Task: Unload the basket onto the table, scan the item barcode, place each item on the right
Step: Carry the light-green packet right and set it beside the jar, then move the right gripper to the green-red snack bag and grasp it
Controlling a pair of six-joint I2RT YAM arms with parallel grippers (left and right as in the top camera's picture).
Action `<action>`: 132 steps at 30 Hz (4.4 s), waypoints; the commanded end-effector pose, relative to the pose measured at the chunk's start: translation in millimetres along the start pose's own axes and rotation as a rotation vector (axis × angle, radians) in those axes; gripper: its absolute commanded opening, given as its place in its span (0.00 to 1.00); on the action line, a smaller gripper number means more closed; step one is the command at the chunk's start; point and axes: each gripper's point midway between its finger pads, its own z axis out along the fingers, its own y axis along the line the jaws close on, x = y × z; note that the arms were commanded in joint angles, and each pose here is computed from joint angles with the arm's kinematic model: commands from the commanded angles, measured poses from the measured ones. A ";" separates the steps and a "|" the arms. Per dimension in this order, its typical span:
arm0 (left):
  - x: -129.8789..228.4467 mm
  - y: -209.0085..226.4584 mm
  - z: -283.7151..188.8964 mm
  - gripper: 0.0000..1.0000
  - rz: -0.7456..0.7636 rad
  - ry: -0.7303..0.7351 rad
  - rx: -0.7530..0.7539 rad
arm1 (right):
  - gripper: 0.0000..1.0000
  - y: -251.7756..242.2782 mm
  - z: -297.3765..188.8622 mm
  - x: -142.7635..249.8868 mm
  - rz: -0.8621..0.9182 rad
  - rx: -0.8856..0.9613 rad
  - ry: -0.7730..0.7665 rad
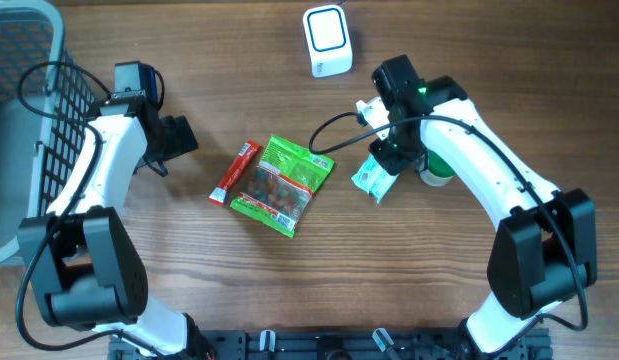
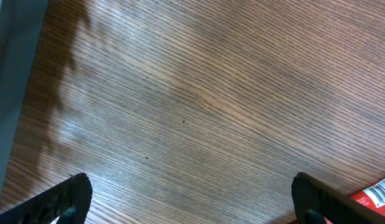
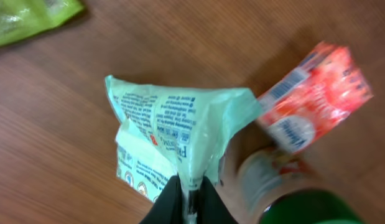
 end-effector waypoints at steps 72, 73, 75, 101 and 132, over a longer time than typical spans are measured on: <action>-7.4 0.1 -8.3 1.00 -0.001 -0.027 0.013 | 0.17 -29.7 34.4 -50.9 0.529 0.059 -0.373; -7.4 0.1 -8.3 1.00 -0.001 -0.027 0.013 | 0.23 -16.8 16.4 -66.0 0.459 -0.027 -0.427; -7.4 0.1 -8.3 1.00 -0.001 -0.027 0.013 | 0.38 7.6 -16.5 -86.9 0.342 -0.180 -0.525; -7.4 0.1 -8.3 1.00 -0.001 -0.027 0.013 | 0.66 101.0 74.1 -118.5 -0.099 -0.284 -0.487; -7.4 0.1 -8.3 1.00 -0.001 -0.027 0.013 | 0.57 56.1 40.5 -78.5 0.096 -0.342 -0.393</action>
